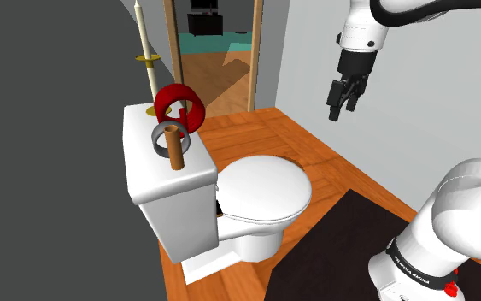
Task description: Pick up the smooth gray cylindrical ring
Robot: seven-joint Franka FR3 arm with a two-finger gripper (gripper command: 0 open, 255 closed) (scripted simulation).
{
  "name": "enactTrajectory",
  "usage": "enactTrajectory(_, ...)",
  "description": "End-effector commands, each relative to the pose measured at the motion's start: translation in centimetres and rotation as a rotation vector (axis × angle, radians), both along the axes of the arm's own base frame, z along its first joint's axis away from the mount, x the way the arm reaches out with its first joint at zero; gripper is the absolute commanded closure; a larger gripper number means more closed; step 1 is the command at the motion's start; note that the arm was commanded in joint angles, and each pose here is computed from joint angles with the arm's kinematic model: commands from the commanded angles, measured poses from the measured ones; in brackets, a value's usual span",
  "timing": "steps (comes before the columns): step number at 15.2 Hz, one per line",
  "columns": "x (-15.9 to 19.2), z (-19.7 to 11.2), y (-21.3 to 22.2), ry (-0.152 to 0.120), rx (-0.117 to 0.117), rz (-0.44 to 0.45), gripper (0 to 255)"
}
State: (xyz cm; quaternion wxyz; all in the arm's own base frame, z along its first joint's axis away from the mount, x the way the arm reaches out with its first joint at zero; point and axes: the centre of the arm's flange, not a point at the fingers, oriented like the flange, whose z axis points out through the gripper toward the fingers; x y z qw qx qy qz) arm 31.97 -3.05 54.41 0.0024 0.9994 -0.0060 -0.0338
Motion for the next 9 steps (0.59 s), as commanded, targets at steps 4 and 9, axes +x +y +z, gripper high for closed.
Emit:
enactTrajectory(4,3.3,-0.6,1.2,-0.021,0.011,0.094,0)
enactTrajectory(9,8.6,-1.5,4.0,-0.057,0.03,0.251,0)
